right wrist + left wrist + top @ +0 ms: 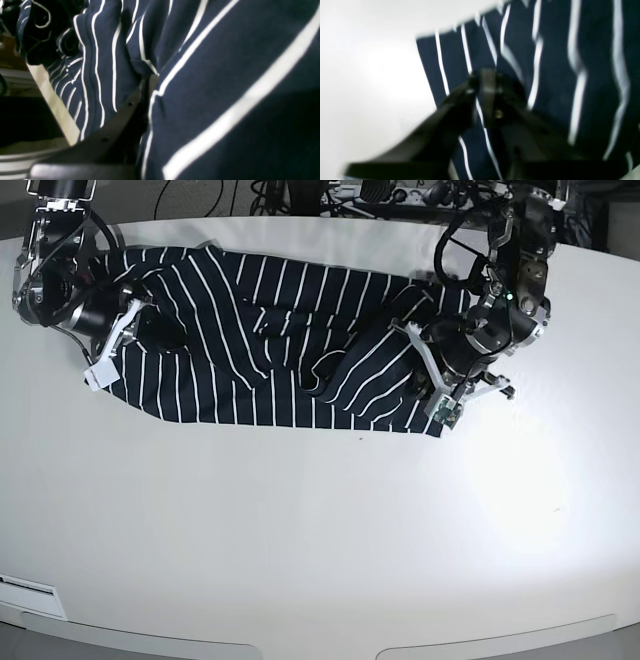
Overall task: Fold the T-shirt properly
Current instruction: 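Grasp the strip end with the right gripper and lift it, then fold the held end over the shirt with the right gripper toward the left gripper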
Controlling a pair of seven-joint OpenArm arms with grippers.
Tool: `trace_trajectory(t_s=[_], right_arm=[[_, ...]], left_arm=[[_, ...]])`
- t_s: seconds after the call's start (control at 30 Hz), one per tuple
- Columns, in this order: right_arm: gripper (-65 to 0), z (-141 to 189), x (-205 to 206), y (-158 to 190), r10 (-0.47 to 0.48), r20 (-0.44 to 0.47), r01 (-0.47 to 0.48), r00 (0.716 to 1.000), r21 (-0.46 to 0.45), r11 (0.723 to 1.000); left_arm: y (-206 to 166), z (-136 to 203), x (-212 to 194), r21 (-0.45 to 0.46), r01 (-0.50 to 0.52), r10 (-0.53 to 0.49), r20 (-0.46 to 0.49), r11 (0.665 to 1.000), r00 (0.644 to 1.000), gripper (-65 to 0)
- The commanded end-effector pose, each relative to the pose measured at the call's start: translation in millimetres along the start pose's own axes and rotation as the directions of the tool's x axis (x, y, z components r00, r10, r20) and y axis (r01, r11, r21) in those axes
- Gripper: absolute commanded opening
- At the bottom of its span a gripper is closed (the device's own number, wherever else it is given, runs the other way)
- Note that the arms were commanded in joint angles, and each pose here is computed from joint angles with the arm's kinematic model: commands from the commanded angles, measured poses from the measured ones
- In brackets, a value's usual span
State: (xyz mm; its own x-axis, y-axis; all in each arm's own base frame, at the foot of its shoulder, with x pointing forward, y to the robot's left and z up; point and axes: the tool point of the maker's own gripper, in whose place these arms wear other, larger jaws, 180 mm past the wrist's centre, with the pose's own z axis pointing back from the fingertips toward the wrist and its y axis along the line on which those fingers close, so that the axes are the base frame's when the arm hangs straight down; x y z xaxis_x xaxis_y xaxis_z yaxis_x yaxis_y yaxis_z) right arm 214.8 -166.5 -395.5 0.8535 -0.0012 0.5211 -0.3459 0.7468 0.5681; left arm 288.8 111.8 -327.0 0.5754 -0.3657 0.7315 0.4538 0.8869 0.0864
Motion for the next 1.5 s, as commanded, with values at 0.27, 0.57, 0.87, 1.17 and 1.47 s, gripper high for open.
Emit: trace_trajectory(t_s=[0.27, 0.57, 0.87, 1.17, 1.47], right_arm=[[-65.0, 35.9, 16.7, -63.3, 0.110, -0.157, -0.153, 0.981, -0.292, 0.944], [-65.0, 103.5, 79.6, -113.6, 0.163, -0.181, -0.241, 0.970, -0.609, 0.756], [-65.0, 138.9, 114.5, -114.7, 0.206, -0.168, -0.258, 0.964, -0.778, 0.574], [-65.0, 106.3, 152.5, -33.7, 0.386, 0.012, -0.310, 0.923, -0.570, 0.760], [-65.0, 68.8, 159.0, 65.4, 0.410, 0.275, -0.393, 0.870, -0.116, 0.912]], left_arm=[[12.2, 6.7, 55.6, 0.011, 0.017, -0.018, 0.150, 1.000, 0.988, -30.1], [11.4, 5.6, 28.9, 0.040, 0.031, -0.034, 0.083, 0.999, 0.996, -30.1], [1.3, 6.0, 5.1, 0.017, 0.015, -0.015, 0.033, 1.000, 0.999, -30.1], [-2.4, 6.1, 1.0, 0.002, 0.005, -0.005, 0.025, 1.000, 1.000, -30.1], [-3.7, 6.4, -2.1, -0.001, 0.004, -0.004, 0.018, 1.000, 1.000, -30.1]])
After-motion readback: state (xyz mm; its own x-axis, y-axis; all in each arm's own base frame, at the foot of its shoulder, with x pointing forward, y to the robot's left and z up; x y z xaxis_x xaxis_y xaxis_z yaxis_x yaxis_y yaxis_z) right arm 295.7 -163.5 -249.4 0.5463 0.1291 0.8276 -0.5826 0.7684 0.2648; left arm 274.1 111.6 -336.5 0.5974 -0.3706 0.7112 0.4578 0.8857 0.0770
